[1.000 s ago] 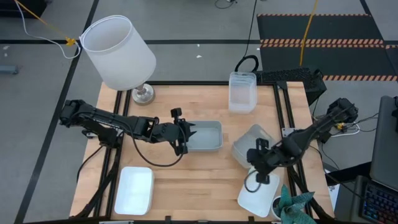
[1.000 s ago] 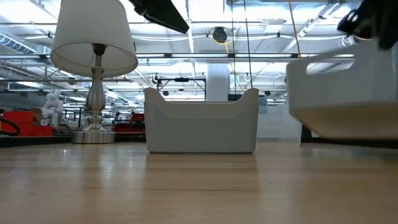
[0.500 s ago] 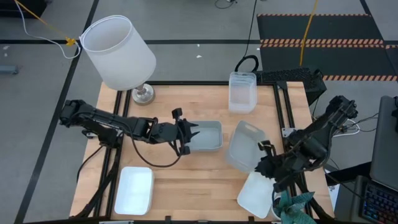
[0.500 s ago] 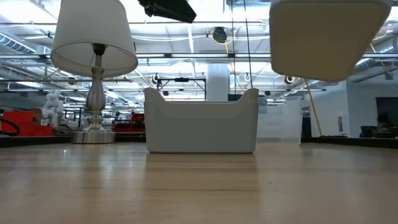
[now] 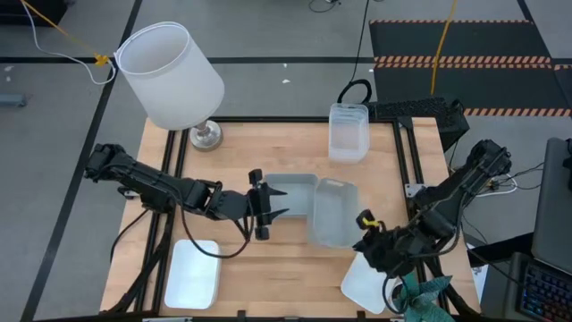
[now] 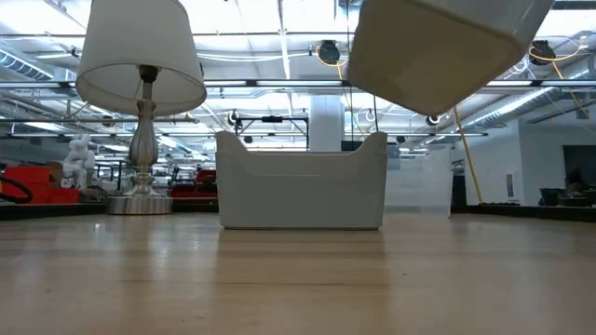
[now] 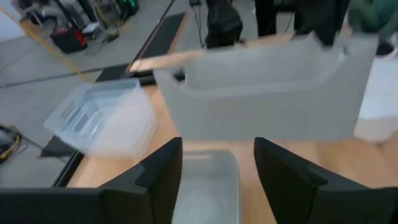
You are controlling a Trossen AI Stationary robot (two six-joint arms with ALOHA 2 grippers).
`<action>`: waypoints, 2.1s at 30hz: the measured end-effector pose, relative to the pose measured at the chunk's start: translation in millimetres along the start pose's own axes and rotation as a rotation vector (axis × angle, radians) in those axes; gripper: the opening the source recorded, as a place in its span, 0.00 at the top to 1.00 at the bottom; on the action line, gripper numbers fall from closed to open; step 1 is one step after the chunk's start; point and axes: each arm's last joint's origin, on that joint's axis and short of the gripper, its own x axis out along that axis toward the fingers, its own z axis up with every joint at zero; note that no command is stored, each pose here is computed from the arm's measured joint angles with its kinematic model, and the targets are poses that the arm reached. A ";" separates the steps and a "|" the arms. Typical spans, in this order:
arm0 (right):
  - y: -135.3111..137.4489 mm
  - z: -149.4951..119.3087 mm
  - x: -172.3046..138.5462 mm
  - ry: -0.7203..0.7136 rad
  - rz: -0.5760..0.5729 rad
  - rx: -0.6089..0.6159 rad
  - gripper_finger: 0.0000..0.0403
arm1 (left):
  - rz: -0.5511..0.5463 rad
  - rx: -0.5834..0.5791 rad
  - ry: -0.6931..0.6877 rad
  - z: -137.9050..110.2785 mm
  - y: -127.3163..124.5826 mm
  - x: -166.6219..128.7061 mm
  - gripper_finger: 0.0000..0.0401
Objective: Stack baskets by color
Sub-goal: Stack the gray bin on the stacked gray bins
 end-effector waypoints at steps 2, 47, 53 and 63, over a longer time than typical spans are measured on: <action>2.7 -2.6 6.6 -0.012 -0.002 -0.083 1.00 | 0.002 -0.012 -0.034 3.6 -2.2 -1.4 0.47; -8.8 -16.1 42.0 -0.069 0.021 -0.537 1.00 | -0.253 0.597 0.248 65.1 -104.1 -0.7 0.42; -8.1 -16.1 41.9 -0.077 0.042 -0.531 1.00 | -0.282 0.676 0.349 67.0 -94.7 25.6 0.42; -7.9 -15.9 41.8 -0.080 0.047 -0.530 1.00 | -0.391 0.711 0.448 58.2 -64.4 49.3 0.45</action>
